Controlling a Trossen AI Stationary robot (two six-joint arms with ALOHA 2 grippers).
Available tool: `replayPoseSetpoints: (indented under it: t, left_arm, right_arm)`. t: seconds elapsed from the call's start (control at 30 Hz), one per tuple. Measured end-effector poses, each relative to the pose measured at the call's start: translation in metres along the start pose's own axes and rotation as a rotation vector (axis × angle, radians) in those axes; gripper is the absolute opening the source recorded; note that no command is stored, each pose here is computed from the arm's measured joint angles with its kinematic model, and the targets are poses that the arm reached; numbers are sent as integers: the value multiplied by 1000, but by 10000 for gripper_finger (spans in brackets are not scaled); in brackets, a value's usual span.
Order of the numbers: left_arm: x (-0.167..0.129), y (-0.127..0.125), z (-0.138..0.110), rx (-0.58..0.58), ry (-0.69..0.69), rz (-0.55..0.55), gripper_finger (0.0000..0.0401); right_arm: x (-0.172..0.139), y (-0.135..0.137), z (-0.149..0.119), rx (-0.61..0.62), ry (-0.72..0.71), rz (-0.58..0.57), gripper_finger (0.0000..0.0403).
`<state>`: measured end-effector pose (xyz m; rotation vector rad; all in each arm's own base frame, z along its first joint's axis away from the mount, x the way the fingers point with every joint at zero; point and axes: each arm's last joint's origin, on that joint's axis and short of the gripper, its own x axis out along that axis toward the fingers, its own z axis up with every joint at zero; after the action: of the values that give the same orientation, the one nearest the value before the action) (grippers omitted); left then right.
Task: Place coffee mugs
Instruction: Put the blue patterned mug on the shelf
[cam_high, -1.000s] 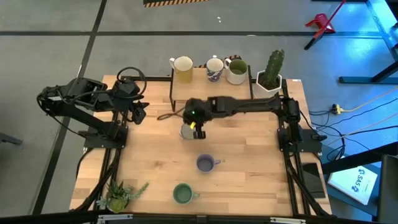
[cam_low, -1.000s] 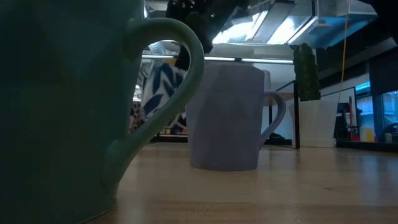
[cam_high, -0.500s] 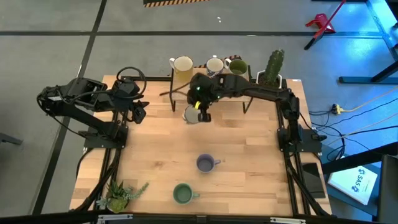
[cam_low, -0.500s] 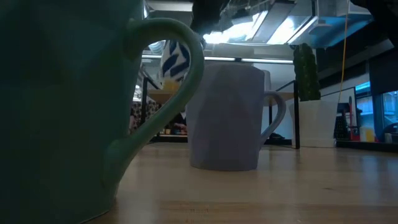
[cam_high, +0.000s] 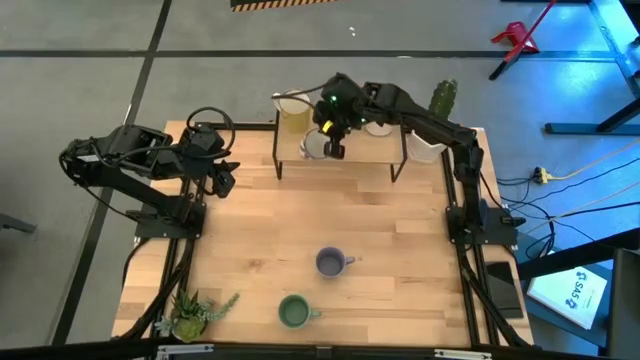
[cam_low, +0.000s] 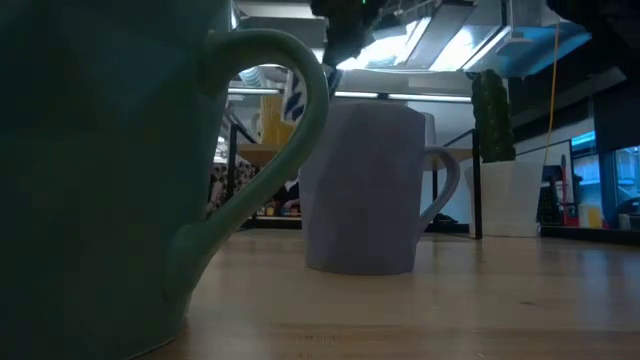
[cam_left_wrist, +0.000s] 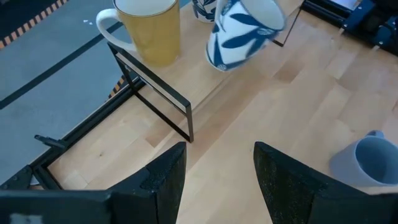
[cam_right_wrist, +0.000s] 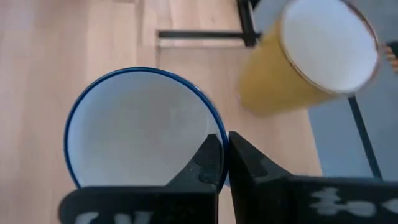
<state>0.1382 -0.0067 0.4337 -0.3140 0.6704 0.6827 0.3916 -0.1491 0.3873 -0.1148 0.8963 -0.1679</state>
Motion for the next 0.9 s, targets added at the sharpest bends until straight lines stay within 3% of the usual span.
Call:
replayPoseSetpoints:
  t: [0.3,0.9]
  left_arm:
    - [0,0,0,25,0,1,182]
    - [0,1,0,55,-8,12,182]
  right_arm:
    - [15,-22,-11,26,46,23,0]
    - [16,-27,-9,28,6,15,0]
